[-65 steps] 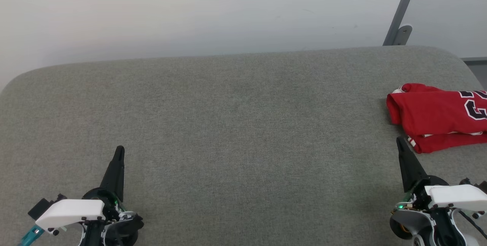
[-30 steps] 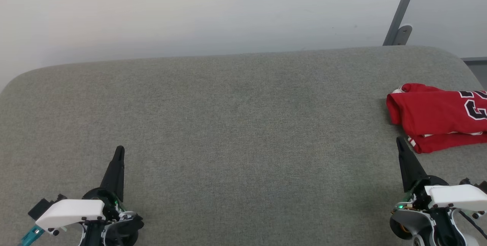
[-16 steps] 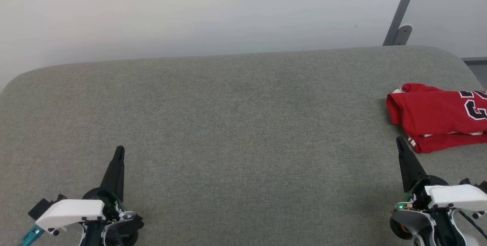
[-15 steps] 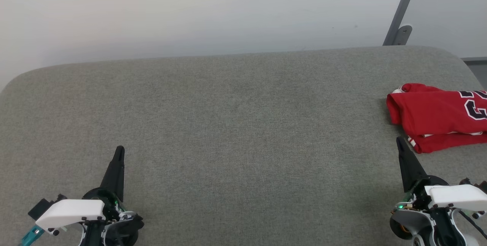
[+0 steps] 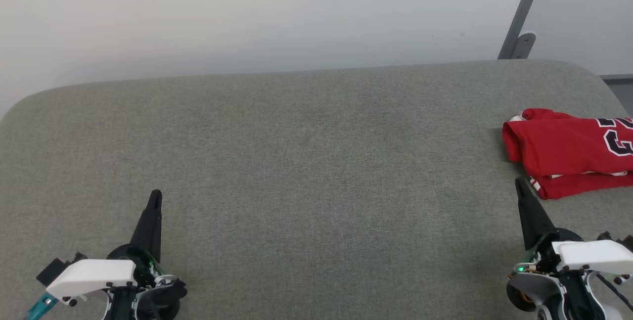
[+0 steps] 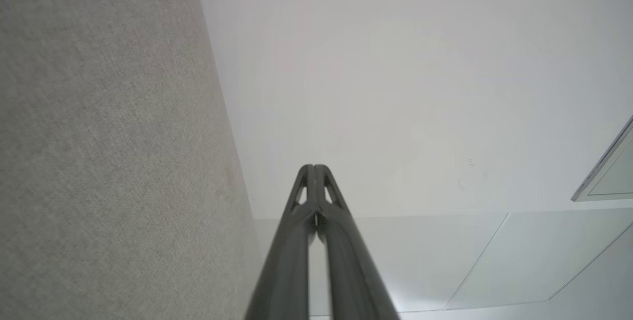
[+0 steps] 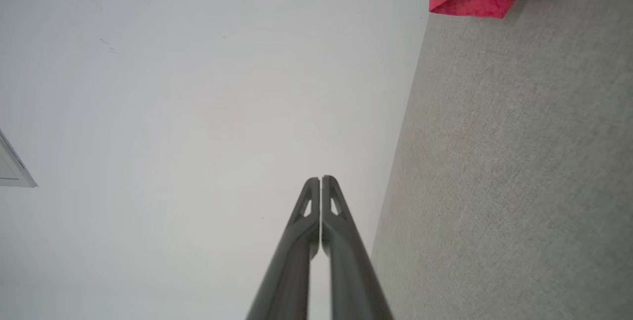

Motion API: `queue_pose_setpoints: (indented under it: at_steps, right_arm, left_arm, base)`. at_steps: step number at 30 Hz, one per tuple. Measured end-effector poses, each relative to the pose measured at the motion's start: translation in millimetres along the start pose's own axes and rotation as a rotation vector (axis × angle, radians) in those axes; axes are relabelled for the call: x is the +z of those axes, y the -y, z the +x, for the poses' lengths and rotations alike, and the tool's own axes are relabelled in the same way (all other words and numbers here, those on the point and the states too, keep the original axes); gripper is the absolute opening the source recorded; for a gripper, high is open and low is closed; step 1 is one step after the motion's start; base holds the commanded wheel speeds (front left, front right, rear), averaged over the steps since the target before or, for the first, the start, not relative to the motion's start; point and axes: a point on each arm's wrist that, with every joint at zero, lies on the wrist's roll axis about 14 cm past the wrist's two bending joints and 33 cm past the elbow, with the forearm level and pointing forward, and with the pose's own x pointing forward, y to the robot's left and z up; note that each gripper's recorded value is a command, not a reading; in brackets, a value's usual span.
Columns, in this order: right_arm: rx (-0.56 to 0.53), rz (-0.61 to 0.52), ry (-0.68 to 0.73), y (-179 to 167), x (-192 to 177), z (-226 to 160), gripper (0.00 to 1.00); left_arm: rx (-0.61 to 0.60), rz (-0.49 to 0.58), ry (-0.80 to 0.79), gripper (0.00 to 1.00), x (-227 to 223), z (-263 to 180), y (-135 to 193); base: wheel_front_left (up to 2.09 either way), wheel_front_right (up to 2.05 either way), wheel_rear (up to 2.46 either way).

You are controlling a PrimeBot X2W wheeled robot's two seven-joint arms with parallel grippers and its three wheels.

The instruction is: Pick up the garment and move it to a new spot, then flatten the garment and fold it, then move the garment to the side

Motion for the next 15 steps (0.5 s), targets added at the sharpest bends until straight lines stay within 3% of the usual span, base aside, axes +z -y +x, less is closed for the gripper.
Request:
queue_pose_setpoints:
  at_steps: [15]
  right_arm:
    - [0.0, 0.0, 0.0, 0.0, 0.0, 0.0, 0.0]
  left_arm:
    - [0.0, 0.0, 0.0, 0.0, 0.0, 0.0, 0.0]
  base:
    - [0.0, 0.0, 0.0]
